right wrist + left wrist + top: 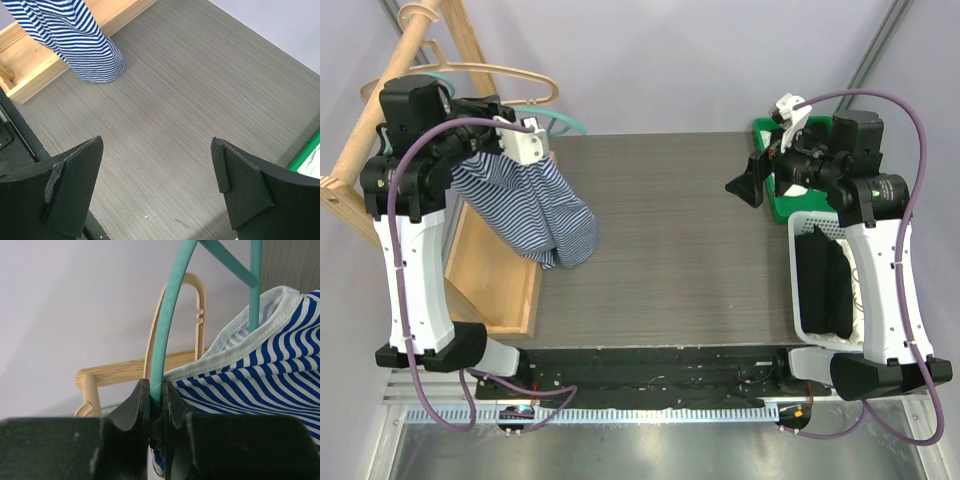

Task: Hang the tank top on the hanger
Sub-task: Place the hanger at the clothesline.

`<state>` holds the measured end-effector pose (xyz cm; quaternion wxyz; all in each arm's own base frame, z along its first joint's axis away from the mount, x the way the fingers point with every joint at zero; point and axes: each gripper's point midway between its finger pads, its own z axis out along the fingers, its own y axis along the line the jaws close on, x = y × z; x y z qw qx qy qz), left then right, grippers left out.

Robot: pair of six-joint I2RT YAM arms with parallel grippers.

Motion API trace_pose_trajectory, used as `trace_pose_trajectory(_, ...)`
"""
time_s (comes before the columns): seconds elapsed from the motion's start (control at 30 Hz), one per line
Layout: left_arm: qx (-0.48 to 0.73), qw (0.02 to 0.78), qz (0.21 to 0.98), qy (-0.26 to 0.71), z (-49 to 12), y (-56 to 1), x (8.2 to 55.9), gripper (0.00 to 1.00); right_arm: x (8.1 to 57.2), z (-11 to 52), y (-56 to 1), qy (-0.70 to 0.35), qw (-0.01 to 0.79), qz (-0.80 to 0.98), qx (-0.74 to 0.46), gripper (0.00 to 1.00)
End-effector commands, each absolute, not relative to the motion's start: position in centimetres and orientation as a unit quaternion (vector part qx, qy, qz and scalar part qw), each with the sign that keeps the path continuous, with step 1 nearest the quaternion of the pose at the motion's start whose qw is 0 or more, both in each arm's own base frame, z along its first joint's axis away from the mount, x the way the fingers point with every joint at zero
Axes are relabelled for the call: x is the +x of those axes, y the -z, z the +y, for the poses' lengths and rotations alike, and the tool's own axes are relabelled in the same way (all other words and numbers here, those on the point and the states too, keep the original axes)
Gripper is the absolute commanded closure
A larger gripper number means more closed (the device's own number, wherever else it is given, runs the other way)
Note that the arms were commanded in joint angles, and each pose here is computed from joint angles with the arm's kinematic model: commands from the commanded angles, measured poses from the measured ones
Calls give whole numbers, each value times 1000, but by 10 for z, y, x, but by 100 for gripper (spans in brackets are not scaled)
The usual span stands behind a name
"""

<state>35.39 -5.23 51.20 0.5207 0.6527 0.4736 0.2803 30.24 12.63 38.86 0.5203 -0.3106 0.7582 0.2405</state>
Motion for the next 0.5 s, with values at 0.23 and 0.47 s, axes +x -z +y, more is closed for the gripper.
trace_pose_trajectory(0.23, 629, 543, 454, -322, -24, -541, 353, 100, 291, 127, -398, -239, 542, 738, -324, 1)
trace_pose_trajectory(0.47, 632, 532, 450, -340, -18, -544, 350, 100, 292, 127, -390, -240, 536, 741, -325, 0)
